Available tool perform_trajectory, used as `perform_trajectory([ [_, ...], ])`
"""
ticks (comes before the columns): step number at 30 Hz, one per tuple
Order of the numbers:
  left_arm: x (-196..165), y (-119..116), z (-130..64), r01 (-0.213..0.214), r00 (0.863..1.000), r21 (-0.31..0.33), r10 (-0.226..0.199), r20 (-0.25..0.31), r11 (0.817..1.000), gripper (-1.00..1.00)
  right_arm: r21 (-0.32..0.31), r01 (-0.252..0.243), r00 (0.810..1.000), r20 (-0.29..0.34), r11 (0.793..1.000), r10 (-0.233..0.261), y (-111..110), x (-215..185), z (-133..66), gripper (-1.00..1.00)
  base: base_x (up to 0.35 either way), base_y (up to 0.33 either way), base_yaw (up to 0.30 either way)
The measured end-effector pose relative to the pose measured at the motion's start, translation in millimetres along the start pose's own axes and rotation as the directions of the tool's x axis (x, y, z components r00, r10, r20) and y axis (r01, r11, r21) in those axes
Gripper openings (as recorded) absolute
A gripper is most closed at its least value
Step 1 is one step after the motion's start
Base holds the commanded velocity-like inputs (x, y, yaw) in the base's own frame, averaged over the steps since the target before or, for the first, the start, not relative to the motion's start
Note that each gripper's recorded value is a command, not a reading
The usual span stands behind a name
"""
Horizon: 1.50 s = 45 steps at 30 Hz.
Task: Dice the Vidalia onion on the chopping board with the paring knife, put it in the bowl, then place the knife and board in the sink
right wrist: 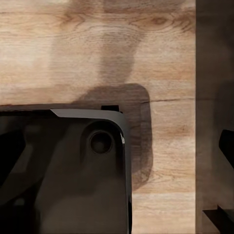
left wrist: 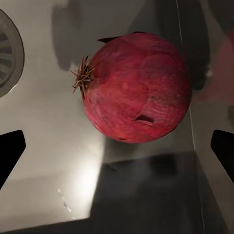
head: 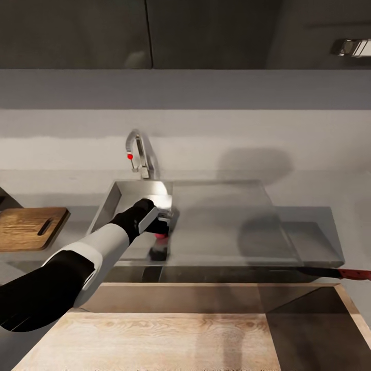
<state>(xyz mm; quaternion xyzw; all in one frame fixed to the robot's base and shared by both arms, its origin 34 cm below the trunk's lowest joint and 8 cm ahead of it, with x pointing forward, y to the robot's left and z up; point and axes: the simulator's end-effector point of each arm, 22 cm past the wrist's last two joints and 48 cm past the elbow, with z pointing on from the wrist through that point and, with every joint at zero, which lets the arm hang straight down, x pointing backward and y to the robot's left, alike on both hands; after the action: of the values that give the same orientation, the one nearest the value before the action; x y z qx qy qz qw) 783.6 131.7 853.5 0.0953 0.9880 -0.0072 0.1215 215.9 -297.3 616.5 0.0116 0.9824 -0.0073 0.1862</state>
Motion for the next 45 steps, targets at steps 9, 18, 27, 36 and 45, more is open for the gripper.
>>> perform_trajectory([
  [9,4.4,-0.8,4.7,0.001,1.0,0.002,-0.001,-0.009,1.0,1.0,-0.009,0.006,1.0,-0.007,1.0,-0.007,1.9,2.4,-0.2,1.0,0.0,0.0,0.0],
  [18,6.0,1.5,5.1,-0.001,1.0,-0.001,0.001,-0.013,1.0,1.0,-0.007,0.004,1.0,-0.005,1.0,-0.004,1.5,2.2,-0.4,1.0,0.061,-0.007,0.0],
  [27,5.9,1.9,5.4,-0.002,1.0,-0.003,0.002,-0.014,1.0,1.0,0.001,0.001,1.0,-0.003,1.0,-0.001,-0.9,1.3,-0.1,1.0,0.076,-0.023,0.0],
  [36,5.8,1.7,5.5,-0.01,1.0,-0.008,0.009,-0.012,1.0,1.0,0.002,0.0,1.0,-0.004,1.0,0.0,-1.2,1.5,-0.1,1.0,0.002,-0.001,0.0],
  [45,10.6,1.5,12.6,-0.013,1.0,-0.007,0.013,-0.026,1.0,1.0,0.003,-0.001,1.0,-0.016,1.0,0.001,-1.2,6.0,-0.6,1.0,0.04,-0.034,0.0],
])
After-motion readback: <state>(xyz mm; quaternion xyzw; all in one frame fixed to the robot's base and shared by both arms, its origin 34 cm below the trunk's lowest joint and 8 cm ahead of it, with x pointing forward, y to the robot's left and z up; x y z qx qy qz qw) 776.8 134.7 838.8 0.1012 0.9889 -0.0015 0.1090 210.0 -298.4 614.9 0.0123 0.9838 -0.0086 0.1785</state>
